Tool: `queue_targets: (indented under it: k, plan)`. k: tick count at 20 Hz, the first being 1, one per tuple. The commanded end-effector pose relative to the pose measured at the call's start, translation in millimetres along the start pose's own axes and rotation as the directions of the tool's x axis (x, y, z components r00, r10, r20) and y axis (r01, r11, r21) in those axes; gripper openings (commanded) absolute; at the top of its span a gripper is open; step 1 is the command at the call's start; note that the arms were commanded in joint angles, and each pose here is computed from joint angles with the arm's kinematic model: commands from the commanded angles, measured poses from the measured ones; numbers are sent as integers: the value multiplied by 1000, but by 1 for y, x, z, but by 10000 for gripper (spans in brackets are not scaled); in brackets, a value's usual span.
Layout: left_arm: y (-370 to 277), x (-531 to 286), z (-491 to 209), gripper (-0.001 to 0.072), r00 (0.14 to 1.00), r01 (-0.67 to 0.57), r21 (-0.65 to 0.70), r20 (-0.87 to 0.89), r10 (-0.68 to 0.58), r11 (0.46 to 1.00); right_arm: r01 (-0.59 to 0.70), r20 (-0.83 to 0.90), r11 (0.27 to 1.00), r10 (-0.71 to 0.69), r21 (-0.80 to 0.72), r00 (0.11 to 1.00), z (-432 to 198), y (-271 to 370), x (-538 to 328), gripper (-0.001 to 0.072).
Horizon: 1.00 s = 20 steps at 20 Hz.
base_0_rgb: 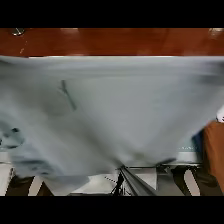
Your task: Fold the shirts.
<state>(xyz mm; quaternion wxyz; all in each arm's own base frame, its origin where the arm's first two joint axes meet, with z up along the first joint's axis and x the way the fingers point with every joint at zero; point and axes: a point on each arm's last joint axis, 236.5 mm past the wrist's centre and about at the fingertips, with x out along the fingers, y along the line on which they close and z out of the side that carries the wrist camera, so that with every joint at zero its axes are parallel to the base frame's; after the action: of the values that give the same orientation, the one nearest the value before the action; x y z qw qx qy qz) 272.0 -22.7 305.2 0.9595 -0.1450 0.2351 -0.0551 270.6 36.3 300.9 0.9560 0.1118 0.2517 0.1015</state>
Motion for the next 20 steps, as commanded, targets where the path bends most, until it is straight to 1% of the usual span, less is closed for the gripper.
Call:
queue_targets:
  k: [1, 4, 6, 8, 11, 15, 18, 20]
  plan:
    - [24, 102, -54, 17, 987, 72, -206, -125, -100, 976, -95, -127, 989, 109, 113, 986, -44, -27, 86, 28]
    - [46, 186, -70, 17, 979, 35, -263, -183, -85, 964, -61, -154, 978, 93, 202, 984, -50, -78, 167, 28]
    - [54, 244, -77, 17, 972, 13, -282, -221, -78, 959, -53, -189, 956, 112, 290, 975, -57, -105, 218, 28]
    - [58, 293, -86, 18, 958, 4, -294, -274, -88, 956, -56, -245, 942, 143, 331, 959, -67, -121, 267, 27]
    - [48, 345, -90, 18, 942, 26, -368, -302, -145, 930, -73, -286, 932, 183, 355, 941, -68, -126, 331, 28]
    - [45, 373, -112, 18, 920, 19, -394, -353, -170, 919, -30, -333, 885, 206, 464, 920, -84, -136, 378, 28]
    - [50, 364, -138, 18, 869, 12, -381, -454, -198, 925, -19, -412, 890, 230, 455, 882, -105, -134, 374, 28]
    - [55, 346, -152, 19, 815, 7, -391, -531, -232, 920, -53, -456, 902, 267, 429, 849, -112, -128, 359, 29]
